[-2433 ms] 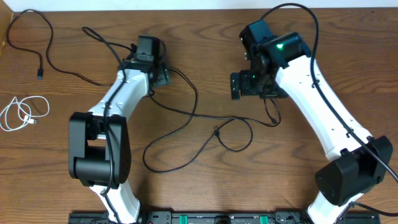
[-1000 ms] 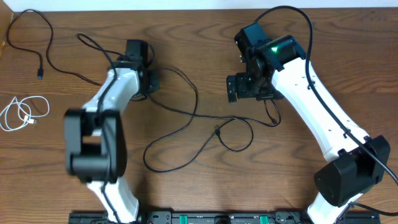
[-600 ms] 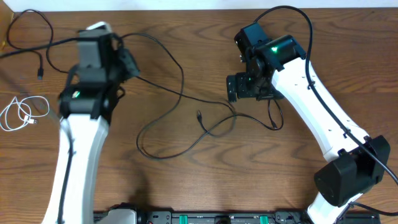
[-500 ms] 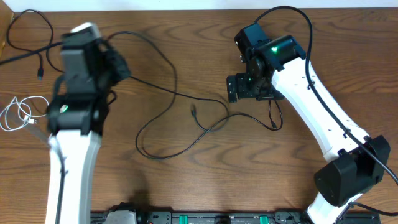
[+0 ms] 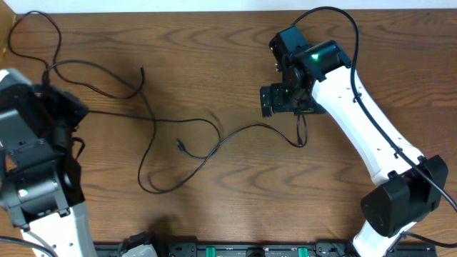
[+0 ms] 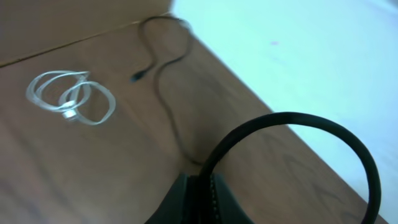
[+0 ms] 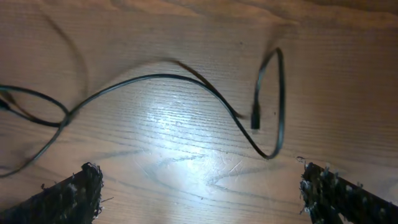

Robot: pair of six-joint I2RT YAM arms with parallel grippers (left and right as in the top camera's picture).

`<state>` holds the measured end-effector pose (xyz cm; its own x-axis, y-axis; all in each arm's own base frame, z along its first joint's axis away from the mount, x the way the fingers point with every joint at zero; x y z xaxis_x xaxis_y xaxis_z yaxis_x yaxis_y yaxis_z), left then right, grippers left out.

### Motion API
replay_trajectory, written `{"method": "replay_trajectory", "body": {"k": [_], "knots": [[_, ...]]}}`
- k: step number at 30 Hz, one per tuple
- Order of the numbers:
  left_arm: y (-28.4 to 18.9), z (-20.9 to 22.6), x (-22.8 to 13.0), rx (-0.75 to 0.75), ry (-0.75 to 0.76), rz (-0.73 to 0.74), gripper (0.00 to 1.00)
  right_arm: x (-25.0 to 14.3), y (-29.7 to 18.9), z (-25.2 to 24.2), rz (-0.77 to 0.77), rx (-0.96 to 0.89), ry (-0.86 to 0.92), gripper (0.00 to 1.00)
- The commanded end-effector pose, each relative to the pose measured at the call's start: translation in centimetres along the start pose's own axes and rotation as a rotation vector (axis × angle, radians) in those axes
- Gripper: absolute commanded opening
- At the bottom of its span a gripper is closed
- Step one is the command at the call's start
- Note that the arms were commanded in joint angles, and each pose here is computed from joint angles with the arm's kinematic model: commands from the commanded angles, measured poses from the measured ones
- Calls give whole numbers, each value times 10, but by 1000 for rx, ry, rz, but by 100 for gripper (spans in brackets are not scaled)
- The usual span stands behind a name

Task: Untangle cables

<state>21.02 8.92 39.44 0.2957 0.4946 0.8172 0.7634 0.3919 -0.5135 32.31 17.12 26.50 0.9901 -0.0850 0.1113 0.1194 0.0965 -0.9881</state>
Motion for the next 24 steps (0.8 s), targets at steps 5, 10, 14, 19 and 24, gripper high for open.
{"method": "replay_trajectory", "body": {"k": [5,10,14,19,24], "knots": [[16,50,9,203,-248,10,8,-7,1,8,8,0,-42,99],[29,92,7,363,-427,46,8,-12,1,17,7,4,-70,99],[46,122,6,456,-504,81,8,-16,1,23,5,9,-91,99],[63,155,-1,550,-578,135,8,-22,1,27,19,3,-108,99],[80,173,-13,603,-623,222,76,-26,6,32,22,4,-125,99]]}}
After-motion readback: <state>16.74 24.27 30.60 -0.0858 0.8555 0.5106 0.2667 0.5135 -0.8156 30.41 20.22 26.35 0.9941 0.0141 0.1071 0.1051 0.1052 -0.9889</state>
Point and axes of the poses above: each gripper's point midway between its finger pads, its own y axis out along the fingers, its own z axis along the line the jaws close on, x = y × z, the point moved 10 cm from there along -y, back along the fingers, and after that the axes turned 8 degrees about y, right-handed, at the moved point
